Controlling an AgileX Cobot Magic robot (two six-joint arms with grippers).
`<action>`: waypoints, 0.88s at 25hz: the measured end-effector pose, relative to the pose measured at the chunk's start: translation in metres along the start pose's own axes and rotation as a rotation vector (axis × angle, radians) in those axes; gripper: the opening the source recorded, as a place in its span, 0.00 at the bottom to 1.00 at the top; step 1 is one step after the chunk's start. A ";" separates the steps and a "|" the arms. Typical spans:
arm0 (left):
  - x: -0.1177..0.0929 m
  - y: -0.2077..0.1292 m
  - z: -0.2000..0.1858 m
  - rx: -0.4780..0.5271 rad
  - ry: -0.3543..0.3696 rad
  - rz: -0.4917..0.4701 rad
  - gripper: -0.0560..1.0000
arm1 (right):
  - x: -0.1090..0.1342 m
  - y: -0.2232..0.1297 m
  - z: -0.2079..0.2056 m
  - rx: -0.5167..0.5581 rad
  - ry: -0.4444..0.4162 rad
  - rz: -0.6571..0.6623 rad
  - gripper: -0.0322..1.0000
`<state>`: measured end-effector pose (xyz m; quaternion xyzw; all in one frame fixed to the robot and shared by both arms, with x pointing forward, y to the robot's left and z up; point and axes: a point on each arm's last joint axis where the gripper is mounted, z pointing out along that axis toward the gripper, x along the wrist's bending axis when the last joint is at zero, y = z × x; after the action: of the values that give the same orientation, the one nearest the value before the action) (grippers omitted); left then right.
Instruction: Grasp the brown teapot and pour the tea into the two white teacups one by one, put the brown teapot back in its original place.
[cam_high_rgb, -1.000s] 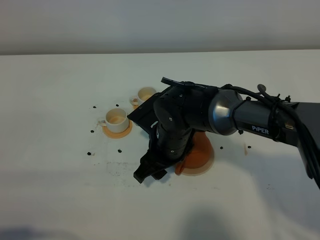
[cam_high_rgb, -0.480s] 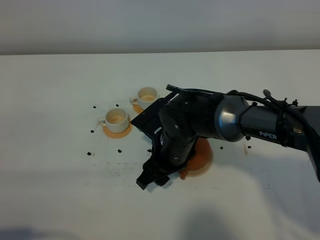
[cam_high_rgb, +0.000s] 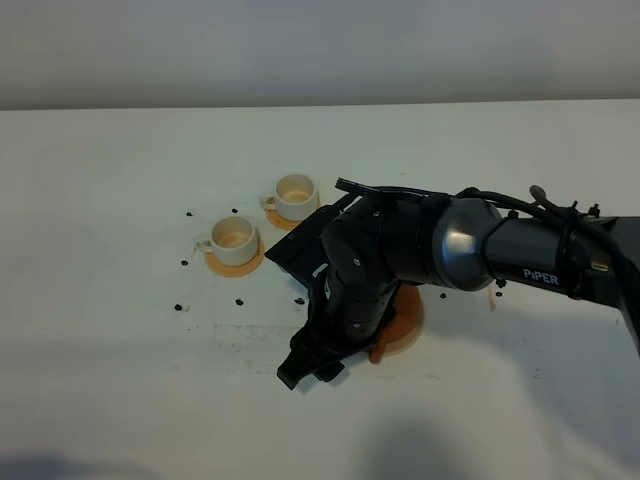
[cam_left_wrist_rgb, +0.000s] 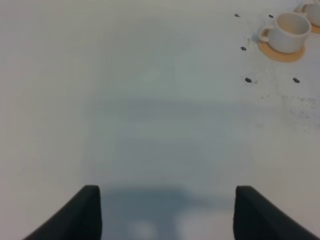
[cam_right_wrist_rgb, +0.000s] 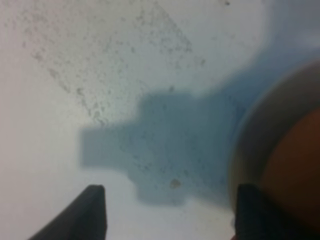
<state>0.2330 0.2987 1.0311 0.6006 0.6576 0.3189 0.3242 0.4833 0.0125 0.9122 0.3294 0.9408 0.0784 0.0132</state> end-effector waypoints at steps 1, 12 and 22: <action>0.000 0.000 0.000 0.000 0.000 0.000 0.56 | 0.000 0.000 0.000 0.000 0.000 0.000 0.55; 0.000 0.000 0.000 0.000 0.000 0.000 0.56 | 0.002 0.002 0.000 -0.021 -0.005 -0.019 0.55; 0.000 0.000 0.000 0.000 0.000 0.000 0.56 | 0.017 0.023 -0.020 -0.104 -0.005 -0.077 0.55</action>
<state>0.2330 0.2987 1.0311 0.6006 0.6576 0.3189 0.3242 0.4832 0.0382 0.9356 0.2918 0.9475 0.1259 0.0358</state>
